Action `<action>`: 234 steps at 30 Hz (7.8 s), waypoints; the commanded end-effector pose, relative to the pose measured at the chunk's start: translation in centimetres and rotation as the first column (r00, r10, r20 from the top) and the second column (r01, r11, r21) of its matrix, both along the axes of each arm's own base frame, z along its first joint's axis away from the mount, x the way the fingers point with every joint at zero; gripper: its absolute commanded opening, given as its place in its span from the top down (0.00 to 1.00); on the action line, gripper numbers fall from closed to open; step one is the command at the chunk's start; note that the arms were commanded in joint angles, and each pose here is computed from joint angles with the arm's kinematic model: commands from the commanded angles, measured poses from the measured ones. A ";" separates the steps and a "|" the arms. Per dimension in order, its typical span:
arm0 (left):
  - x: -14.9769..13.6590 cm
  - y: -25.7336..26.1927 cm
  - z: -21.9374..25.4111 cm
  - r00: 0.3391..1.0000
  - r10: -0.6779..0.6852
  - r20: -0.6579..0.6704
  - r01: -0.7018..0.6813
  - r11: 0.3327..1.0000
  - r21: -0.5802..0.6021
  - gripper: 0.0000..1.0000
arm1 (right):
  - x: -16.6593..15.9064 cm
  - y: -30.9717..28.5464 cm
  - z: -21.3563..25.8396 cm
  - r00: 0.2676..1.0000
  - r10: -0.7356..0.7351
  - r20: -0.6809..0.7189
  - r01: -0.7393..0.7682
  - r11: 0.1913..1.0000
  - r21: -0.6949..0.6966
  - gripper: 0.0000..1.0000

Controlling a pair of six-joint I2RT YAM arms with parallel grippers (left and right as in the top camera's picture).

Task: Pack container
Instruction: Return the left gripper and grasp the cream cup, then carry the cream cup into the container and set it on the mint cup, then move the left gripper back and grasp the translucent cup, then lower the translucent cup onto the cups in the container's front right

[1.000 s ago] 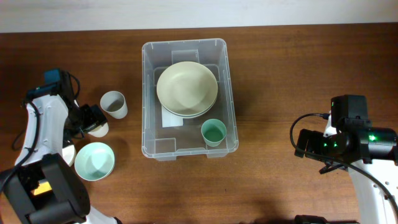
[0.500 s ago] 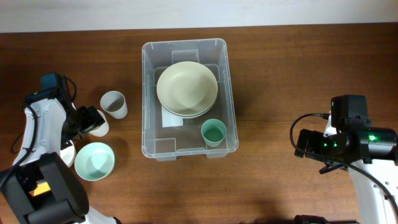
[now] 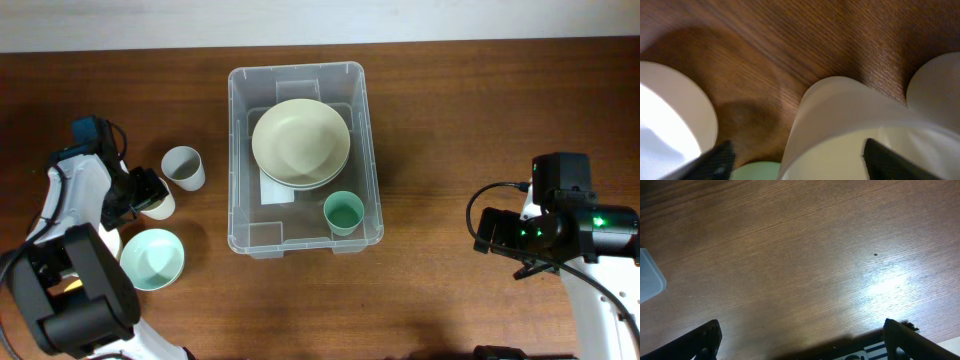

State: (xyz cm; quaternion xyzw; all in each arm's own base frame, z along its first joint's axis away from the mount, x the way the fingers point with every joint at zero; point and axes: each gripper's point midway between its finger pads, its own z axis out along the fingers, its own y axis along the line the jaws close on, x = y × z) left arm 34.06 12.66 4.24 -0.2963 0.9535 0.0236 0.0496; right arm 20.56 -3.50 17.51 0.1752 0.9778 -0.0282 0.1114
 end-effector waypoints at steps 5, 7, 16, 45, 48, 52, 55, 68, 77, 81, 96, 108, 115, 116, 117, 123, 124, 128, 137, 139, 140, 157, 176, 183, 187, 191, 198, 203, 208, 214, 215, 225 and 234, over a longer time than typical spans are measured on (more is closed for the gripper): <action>0.1 -0.1 -0.6 1.000 -0.026 -0.002 0.026 1.000 -0.013 0.63 | 0.0 -0.1 0.0 1.000 -0.004 0.002 0.004 1.000 -0.008 0.01; 0.1 -0.1 -0.6 1.000 -0.026 -0.001 0.026 1.000 -0.013 0.69 | 0.0 -0.1 0.0 1.000 -0.004 0.002 0.004 1.000 -0.008 0.01; 0.1 -0.1 -0.5 1.000 -0.026 0.002 0.026 1.000 -0.012 0.95 | 0.0 -0.1 0.0 1.000 -0.004 0.002 0.004 1.000 -0.008 0.01; -0.4 -17.2 20.8 0.843 -0.327 0.427 0.364 0.931 -0.007 0.99 | 0.0 -0.1 0.0 1.000 -0.004 0.002 0.004 1.000 -0.008 0.01; -0.2 -22.9 21.2 0.773 -0.430 0.467 0.490 0.872 -0.009 0.99 | 0.0 -0.1 0.0 1.000 -0.004 0.002 0.004 1.000 -0.007 0.01; -0.3 -29.4 21.9 0.689 -0.506 0.520 0.600 0.800 -0.017 0.99 | 0.0 0.0 0.0 1.000 -0.004 0.001 0.004 1.000 -0.007 0.01; -0.6 -32.8 21.1 0.674 -0.536 0.508 0.641 0.767 -0.042 0.99 | -0.1 0.0 0.0 1.000 -0.004 -0.002 0.004 1.000 -0.007 0.01; -2.1 -36.8 11.4 0.719 -0.653 0.238 0.689 0.714 -0.124 0.99 | -0.2 0.0 0.0 1.000 -0.004 -0.006 0.004 1.000 -0.006 0.01; -2.8 -36.4 9.8 0.726 -0.668 0.164 0.687 0.714 -0.134 0.99 | -0.1 0.0 0.0 1.000 -0.004 -0.005 0.004 1.000 -0.007 0.01; -2.9 -36.3 9.7 0.726 -0.670 0.157 0.688 0.713 -0.135 0.80 | -0.1 0.0 0.0 1.000 -0.004 -0.005 0.004 1.000 -0.007 0.01; 0.3 -31.2 13.5 0.785 -0.581 0.215 0.596 0.803 -0.007 0.16 | -0.2 0.0 0.0 1.000 -0.004 -0.006 0.004 1.000 -0.007 0.01; 4.3 -11.4 16.6 0.941 -0.229 0.250 0.212 0.973 0.093 0.08 | -0.1 0.0 0.0 1.000 -0.004 -0.005 0.004 1.000 -0.007 0.01; 4.1 -7.4 13.1 0.969 -0.191 0.157 0.189 0.982 0.027 0.08 | 0.0 -0.1 0.0 1.000 -0.004 0.003 0.004 1.000 -0.007 0.01; 4.1 -7.1 12.2 0.974 -0.182 0.132 0.182 0.983 0.018 0.08 | 0.0 -0.1 0.0 1.000 -0.004 0.002 0.004 1.000 -0.007 0.01; 4.1 -6.8 11.4 0.978 -0.176 0.111 0.175 0.984 0.012 0.08 | 0.0 -0.1 0.0 1.000 -0.004 0.002 0.004 1.000 -0.007 0.01; 4.6 -4.7 6.7 0.992 -0.124 0.014 0.125 0.992 -0.020 0.08 | 0.0 -0.1 0.0 1.000 -0.004 0.001 0.004 1.000 -0.007 0.01; 4.6 -4.4 6.1 0.993 -0.116 0.001 0.116 0.993 -0.024 0.08 | 0.0 -0.1 0.0 1.000 -0.004 0.001 0.004 1.000 -0.007 0.01; 4.8 -3.6 3.7 0.995 -0.098 -0.037 0.096 0.994 -0.048 0.08 | 0.0 -0.1 0.0 1.000 -0.004 0.001 0.004 1.000 -0.007 0.01; 5.3 -3.8 -0.1 0.991 -0.102 -0.088 0.095 0.992 -0.082 0.15 | 0.0 -0.1 0.0 1.000 -0.004 0.001 0.004 1.000 -0.008 0.01; 5.6 -3.8 -0.3 0.992 -0.102 -0.080 0.096 0.992 -0.079 0.17 | 0.0 -0.1 0.0 1.000 -0.004 0.001 0.004 1.000 -0.008 0.00; 5.8 -3.9 -0.3 0.992 -0.104 -0.071 0.098 0.992 -0.081 0.18 | 0.0 -0.1 0.0 1.000 -0.004 0.001 0.004 1.000 -0.008 0.01; 6.3 -4.7 2.1 0.992 -0.118 -0.041 0.113 0.987 -0.113 1.00 | -0.1 -0.1 0.0 1.000 -0.004 -0.001 0.004 1.000 -0.007 0.01; 1.8 -21.7 21.8 0.789 -0.523 0.322 0.555 0.832 -0.009 0.99 | 0.0 -0.1 0.0 1.000 -0.004 0.002 0.004 1.000 -0.007 0.01; -1.4 -33.1 21.4 0.610 -0.711 0.350 0.763 0.646 -0.015 1.00 | 0.0 -0.1 0.0 1.000 -0.004 0.002 0.004 1.000 -0.007 0.01; -3.0 -37.0 19.7 0.546 -0.775 0.317 0.823 0.567 -0.029 1.00 | 0.0 -0.1 0.0 1.000 -0.004 0.002 0.004 1.000 -0.007 0.01; -4.0 -38.5 17.0 0.530 -0.815 0.233 0.844 0.532 -0.060 0.99 | 0.0 -0.1 0.0 1.000 -0.004 0.001 0.004 1.000 -0.007 0.01; -3.9 -38.5 13.4 0.550 -0.826 0.124 0.835 0.542 -0.098 0.99 | 0.0 0.0 0.0 1.000 -0.004 0.001 0.004 1.000 -0.007 0.01; -3.8 -38.2 13.2 0.553 -0.826 0.109 0.833 0.546 -0.087 0.99 | 0.0 0.0 0.0 1.000 -0.004 0.000 0.004 1.000 -0.007 0.01; -3.9 -37.6 13.1 0.556 -0.827 0.086 0.831 0.551 -0.069 0.85 | 0.0 -0.1 0.0 1.000 -0.004 0.000 0.004 1.000 -0.007 0.01; -3.6 -37.5 13.1 0.557 -0.827 0.083 0.831 0.554 -0.053 0.47 | -0.1 0.0 0.0 1.000 -0.004 -0.002 0.004 1.000 -0.007 0.01; -3.6 -37.5 13.1 0.557 -0.827 0.083 0.831 0.554 -0.053 0.47 | -0.1 0.0 0.0 1.000 -0.004 -0.002 0.004 1.000 -0.007 0.01; -1.2 -31.3 15.0 0.686 -0.728 0.024 0.724 0.685 0.085 0.36 | -0.1 0.0 0.0 1.000 -0.004 -0.002 0.004 1.000 -0.007 0.01; -0.9 -15.7 23.4 0.906 -0.372 0.201 0.348 0.926 0.143 0.15 | -0.1 0.0 0.0 1.000 -0.004 -0.001 0.004 1.000 -0.007 0.01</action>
